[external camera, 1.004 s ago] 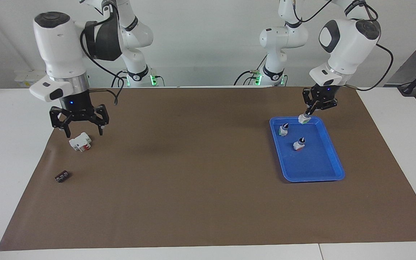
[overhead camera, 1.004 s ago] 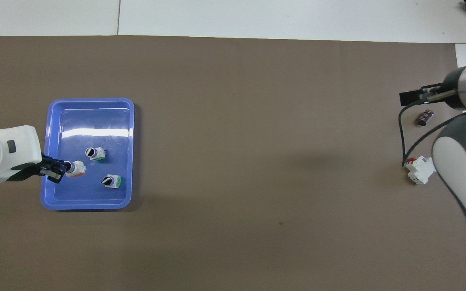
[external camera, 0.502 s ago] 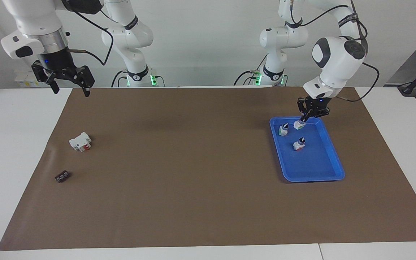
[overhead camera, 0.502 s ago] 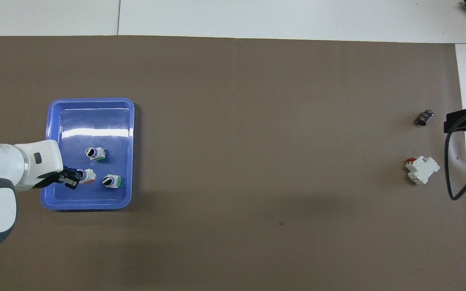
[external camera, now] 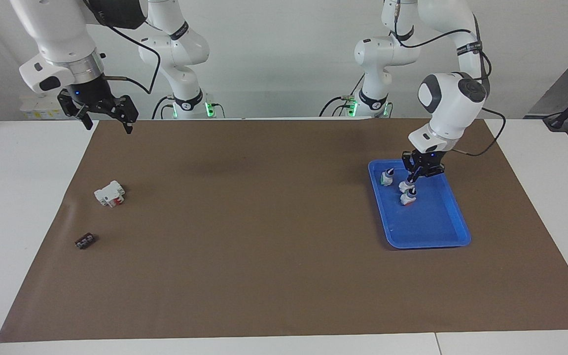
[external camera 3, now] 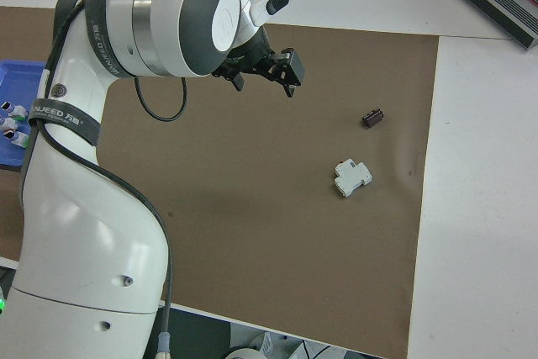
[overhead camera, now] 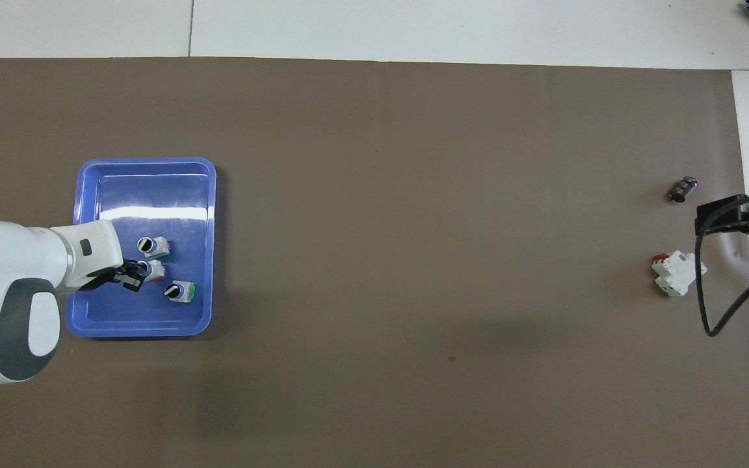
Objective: Turn and place switch with both arms
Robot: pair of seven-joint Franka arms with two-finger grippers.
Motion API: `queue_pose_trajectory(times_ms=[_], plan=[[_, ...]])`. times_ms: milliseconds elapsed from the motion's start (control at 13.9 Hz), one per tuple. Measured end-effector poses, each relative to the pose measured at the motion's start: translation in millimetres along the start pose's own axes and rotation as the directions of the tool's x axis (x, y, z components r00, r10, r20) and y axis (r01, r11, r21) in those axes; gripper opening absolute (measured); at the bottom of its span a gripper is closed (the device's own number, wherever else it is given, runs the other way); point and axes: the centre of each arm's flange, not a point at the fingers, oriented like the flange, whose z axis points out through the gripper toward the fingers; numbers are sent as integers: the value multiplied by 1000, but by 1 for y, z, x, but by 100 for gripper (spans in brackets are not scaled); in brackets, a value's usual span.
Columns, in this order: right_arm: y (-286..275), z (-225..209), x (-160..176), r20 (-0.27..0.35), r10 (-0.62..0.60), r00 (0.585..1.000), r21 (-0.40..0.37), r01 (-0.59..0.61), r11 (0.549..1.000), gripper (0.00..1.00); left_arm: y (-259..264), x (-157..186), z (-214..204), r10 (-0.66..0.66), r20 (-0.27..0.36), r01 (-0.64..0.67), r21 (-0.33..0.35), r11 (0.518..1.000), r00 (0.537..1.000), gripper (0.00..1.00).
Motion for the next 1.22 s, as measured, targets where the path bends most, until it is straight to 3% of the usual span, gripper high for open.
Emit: queue_pose_trajectory(times_ms=[72,359,574,861,1220], plan=[[0,-3,-2,-5,-1,1000,1,1,1000,100,1,1,0,3,-2,-3,1,1000,1000,15],[-13,-18,-11,-33,-28,999,22,29,999,100,1,10,-16,11,-19,-11,8,1000,1000,63],[-18,-19,-14,-14,-10,1000,87,11,996,100,3,15,-53,16,-12,-16,0,1000,1000,98],[-8,-11,-8,6,12,1000,90,-12,996,100,13,14,-127,-82,-11,82,-7,997,997,100],[-9,-8,-7,16,9,1000,87,-10,996,100,5,43,-225,-157,17,157,17,987,987,100]])
